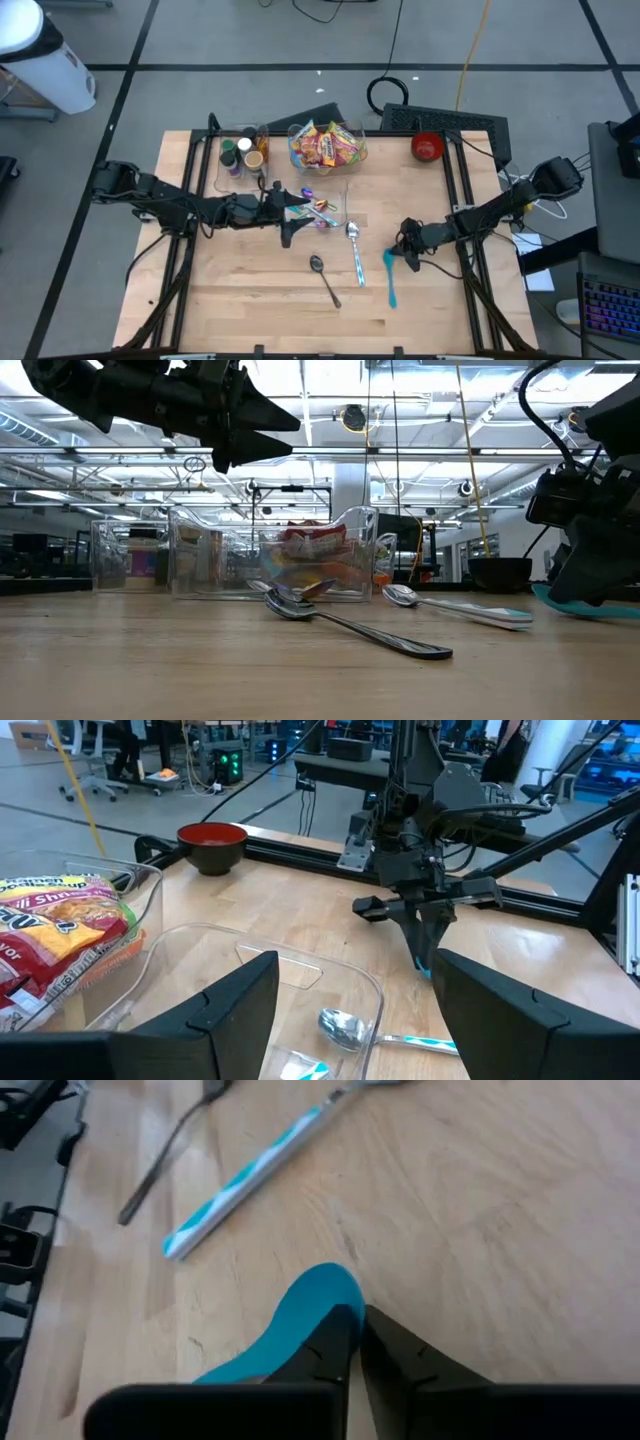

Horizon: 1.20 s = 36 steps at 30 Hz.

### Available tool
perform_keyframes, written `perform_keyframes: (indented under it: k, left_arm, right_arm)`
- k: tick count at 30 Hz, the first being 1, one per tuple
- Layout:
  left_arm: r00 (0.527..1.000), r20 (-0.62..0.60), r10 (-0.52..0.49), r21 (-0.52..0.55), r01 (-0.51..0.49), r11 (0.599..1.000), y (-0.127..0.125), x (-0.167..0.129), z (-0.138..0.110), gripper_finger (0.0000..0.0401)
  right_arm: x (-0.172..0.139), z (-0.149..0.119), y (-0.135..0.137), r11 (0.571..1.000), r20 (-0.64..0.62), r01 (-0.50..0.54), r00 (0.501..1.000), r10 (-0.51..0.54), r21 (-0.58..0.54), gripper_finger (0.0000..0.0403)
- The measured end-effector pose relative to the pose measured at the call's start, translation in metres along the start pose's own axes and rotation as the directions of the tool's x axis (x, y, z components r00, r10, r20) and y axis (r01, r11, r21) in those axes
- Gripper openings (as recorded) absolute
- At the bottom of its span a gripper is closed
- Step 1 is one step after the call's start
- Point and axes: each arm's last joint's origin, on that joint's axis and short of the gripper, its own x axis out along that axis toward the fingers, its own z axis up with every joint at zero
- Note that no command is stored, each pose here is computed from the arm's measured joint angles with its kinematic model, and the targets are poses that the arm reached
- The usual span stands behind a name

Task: Pick & Place Food Item
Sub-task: Put the blue baby spoon into the bottom transparent bin

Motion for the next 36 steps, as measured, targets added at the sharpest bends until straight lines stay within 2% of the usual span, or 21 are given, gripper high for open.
perform_keyframes:
  k: [6, 10, 12, 15, 17, 20, 23, 26, 29, 33, 36]
  left_arm:
    - [1.000, 0.000, 0.000, -0.001, 0.000, 1.000, 0.000, 0.000, 0.000, 0.0271]
    - [1.000, 0.003, -0.001, -0.001, 0.001, 1.000, 0.000, 0.000, 0.000, 0.0271]
    - [1.000, 0.006, -0.001, -0.002, 0.001, 1.000, 0.000, 0.000, 0.001, 0.0271]
    - [1.000, 0.008, -0.002, -0.002, 0.002, 1.000, 0.000, 0.000, 0.001, 0.0271]
    - [1.000, 0.012, -0.003, -0.004, 0.003, 1.000, 0.000, 0.000, 0.001, 0.0271]
    - [1.000, 0.025, -0.005, -0.028, 0.006, 1.000, 0.000, 0.000, 0.002, 0.0271]
    - [0.999, 0.053, -0.010, -0.039, 0.012, 0.999, -0.001, 0.000, 0.005, 0.0271]
    - [0.996, 0.082, -0.033, -0.046, 0.037, 0.998, -0.002, 0.001, 0.006, 0.0271]
    - [0.993, 0.104, -0.059, -0.042, 0.064, 0.997, -0.003, 0.005, 0.004, 0.0271]
    - [0.993, 0.101, -0.063, -0.037, 0.067, 0.997, -0.006, 0.014, -0.001, 0.0271]
    - [0.994, 0.094, -0.059, -0.014, 0.060, 0.998, -0.009, 0.027, 0.000, 0.0271]
  right_arm:
    - [-0.003, 0.019, 0.019, 0.981, 0.163, -0.136, 0.974, 0.157, -0.137, 0.0003]
    - [-0.007, 0.041, 0.041, 0.951, 0.262, -0.161, 0.937, 0.231, -0.263, 0.0001]
    - [-0.011, 0.055, 0.054, 0.931, 0.318, -0.142, 0.913, 0.254, -0.335, 0.0001]
    - [-0.017, 0.075, 0.071, 0.893, 0.372, -0.060, 0.895, 0.247, -0.446, 0.0001]
    - [-0.021, 0.089, 0.080, 0.867, 0.423, 0.034, 0.882, 0.208, -0.497, 0.0001]
    - [-0.026, 0.107, 0.088, 0.835, 0.533, 0.216, 0.839, 0.106, -0.506, 0.0001]
    - [-0.028, 0.122, 0.091, 0.807, 0.624, 0.338, 0.780, 0.047, -0.483, 0.0001]
    - [-0.027, 0.128, 0.090, 0.787, 0.675, 0.398, 0.737, 0.032, -0.471, 0.0000]
    - [-0.024, 0.132, 0.087, 0.766, 0.699, 0.441, 0.715, 0.016, -0.468, 0.0000]
    - [-0.021, 0.137, 0.084, 0.730, 0.753, 0.536, 0.657, -0.044, -0.425, 0.0000]
    - [-0.020, 0.140, 0.084, 0.725, 0.771, 0.551, 0.635, -0.044, -0.413, 0.0000]
